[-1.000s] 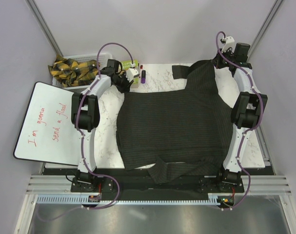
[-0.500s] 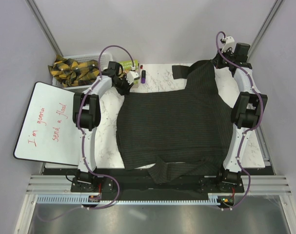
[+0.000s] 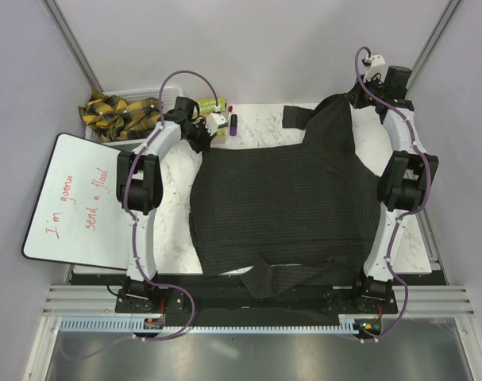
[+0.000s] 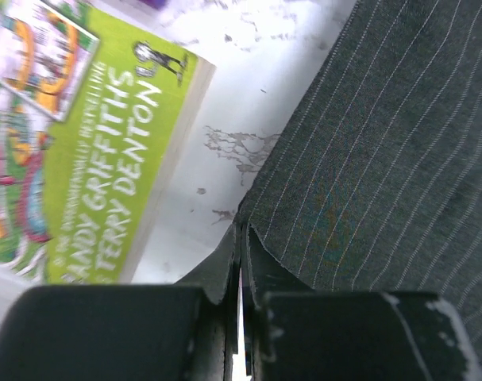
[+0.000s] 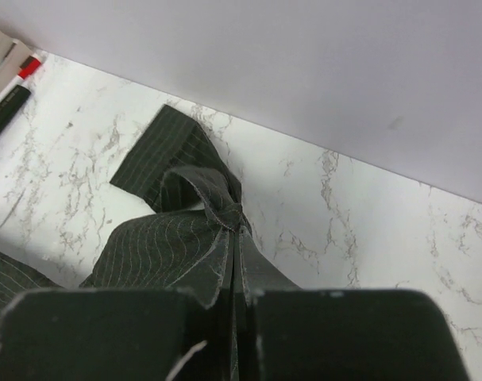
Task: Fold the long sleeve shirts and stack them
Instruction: Fold the shirt
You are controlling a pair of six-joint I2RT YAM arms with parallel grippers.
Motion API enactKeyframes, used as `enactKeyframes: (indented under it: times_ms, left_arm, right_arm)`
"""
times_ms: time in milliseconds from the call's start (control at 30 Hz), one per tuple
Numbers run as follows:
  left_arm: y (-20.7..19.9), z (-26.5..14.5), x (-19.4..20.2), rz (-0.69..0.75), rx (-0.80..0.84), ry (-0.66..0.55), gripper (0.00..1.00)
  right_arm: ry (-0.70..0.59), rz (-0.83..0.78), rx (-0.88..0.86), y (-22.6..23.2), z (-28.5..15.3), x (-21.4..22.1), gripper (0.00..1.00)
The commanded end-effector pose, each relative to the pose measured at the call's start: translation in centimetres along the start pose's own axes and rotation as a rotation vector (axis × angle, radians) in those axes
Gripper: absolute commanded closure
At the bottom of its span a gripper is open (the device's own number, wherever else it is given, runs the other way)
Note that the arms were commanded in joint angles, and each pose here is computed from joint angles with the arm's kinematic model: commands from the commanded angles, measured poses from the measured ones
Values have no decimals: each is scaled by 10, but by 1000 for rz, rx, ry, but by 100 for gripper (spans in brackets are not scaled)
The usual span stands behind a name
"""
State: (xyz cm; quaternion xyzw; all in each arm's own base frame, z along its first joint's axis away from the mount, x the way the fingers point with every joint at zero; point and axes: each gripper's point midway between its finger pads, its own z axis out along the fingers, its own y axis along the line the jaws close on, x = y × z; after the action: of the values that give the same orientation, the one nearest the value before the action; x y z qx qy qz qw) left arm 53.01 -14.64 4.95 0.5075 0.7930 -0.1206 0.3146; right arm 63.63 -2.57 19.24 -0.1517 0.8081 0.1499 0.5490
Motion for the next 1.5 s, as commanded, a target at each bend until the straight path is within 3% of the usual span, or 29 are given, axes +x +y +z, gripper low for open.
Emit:
enactKeyframes:
  times_ms: [0, 167, 567, 800, 1200, 1467]
  left_arm:
    - [19, -61, -63, 105, -113, -114, 98]
    - [18, -70, -64, 129, -125, -110, 98]
    - [-29, -102, -53, 161, -72, -118, 98]
    - [-65, -93, -38, 151, -9, -85, 98]
    - [-83, -102, -31, 171, -12, -66, 98]
    - [-114, -113, -4, 231, 14, -24, 98]
  right_arm:
    - [-173, -88, -2, 15, -53, -93, 100]
    - [-168, -95, 7, 14, -69, -94, 100]
    - [-68, -110, -36, 37, -121, -57, 100]
    - [38, -136, -49, 54, -142, -16, 100]
    - [147, -215, -28, 85, -193, 19, 100]
    - [218, -275, 35, 74, -224, 39, 100]
